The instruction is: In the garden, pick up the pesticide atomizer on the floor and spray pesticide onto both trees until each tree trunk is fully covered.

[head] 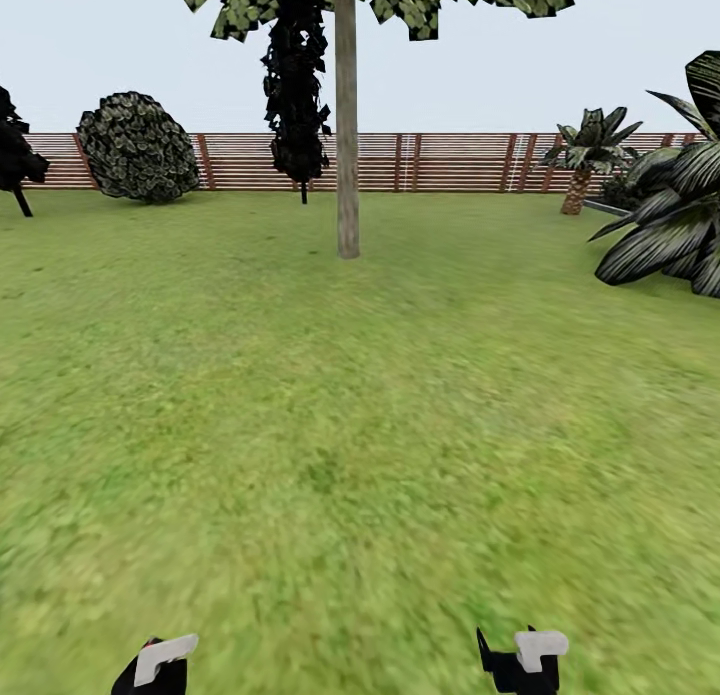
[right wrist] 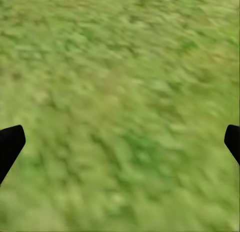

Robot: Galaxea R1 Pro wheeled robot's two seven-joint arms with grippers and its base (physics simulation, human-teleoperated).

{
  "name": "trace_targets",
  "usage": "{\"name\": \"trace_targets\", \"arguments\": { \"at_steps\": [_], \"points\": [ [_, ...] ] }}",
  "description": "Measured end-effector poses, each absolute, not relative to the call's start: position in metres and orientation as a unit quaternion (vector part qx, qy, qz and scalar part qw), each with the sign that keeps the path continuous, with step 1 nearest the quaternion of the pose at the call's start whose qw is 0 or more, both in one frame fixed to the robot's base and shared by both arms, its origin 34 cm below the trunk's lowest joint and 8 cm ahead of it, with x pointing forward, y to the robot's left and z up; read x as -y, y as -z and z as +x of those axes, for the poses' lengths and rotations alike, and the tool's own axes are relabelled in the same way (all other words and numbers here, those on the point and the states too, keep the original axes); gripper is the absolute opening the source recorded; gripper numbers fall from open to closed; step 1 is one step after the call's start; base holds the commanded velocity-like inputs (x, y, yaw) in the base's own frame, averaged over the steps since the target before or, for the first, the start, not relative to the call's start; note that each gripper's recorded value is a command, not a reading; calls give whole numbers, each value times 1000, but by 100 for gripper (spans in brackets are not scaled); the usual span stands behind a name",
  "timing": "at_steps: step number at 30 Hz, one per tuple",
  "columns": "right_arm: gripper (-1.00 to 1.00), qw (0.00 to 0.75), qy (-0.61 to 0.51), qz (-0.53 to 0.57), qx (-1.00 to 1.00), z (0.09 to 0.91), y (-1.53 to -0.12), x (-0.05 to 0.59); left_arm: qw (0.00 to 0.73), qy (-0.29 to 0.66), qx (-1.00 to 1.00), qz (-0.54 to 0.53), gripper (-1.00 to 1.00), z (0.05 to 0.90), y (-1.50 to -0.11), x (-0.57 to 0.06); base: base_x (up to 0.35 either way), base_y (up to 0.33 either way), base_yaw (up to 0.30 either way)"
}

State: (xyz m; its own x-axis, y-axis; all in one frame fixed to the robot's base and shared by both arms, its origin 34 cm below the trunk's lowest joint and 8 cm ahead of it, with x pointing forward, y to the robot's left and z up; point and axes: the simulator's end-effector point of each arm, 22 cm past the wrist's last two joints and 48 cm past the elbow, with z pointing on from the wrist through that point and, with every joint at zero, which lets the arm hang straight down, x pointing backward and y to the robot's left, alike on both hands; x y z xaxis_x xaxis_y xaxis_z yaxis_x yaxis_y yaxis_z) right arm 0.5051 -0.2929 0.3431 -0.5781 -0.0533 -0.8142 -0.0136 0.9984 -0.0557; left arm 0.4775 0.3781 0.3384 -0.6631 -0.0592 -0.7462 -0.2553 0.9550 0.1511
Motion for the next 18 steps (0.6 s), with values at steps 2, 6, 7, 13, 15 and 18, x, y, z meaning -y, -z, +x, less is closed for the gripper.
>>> {"name": "trace_targets", "arguments": {
  "at_steps": [2,6,7,13,15,18],
  "points": [
    [100,459,22,-19,-888,505,-343,293,401,-122,-904,-87,-100,478,-338,-378,337,0,0],
    [100,459,22,-19,-888,505,-343,293,401,-122,-904,-87,-100,477,-338,-378,337,0,0],
    [100,459,22,-19,-888,505,-343,293,401,-122,-904,-87,-100,477,-338,-378,337,0,0],
    [100,459,22,-19,-888,505,-343,293,401,-122,-904,-87,-100,477,-338,-378,337,0,0],
    [100,459,22,-19,-888,505,-343,293,401,-122,-904,-87,-100,477,-338,-378,337,0,0],
    [100,459,22,-19,-888,505,-343,293,401,-122,-904,-87,-100,477,-338,-378,337,0,0]
  ]
}}
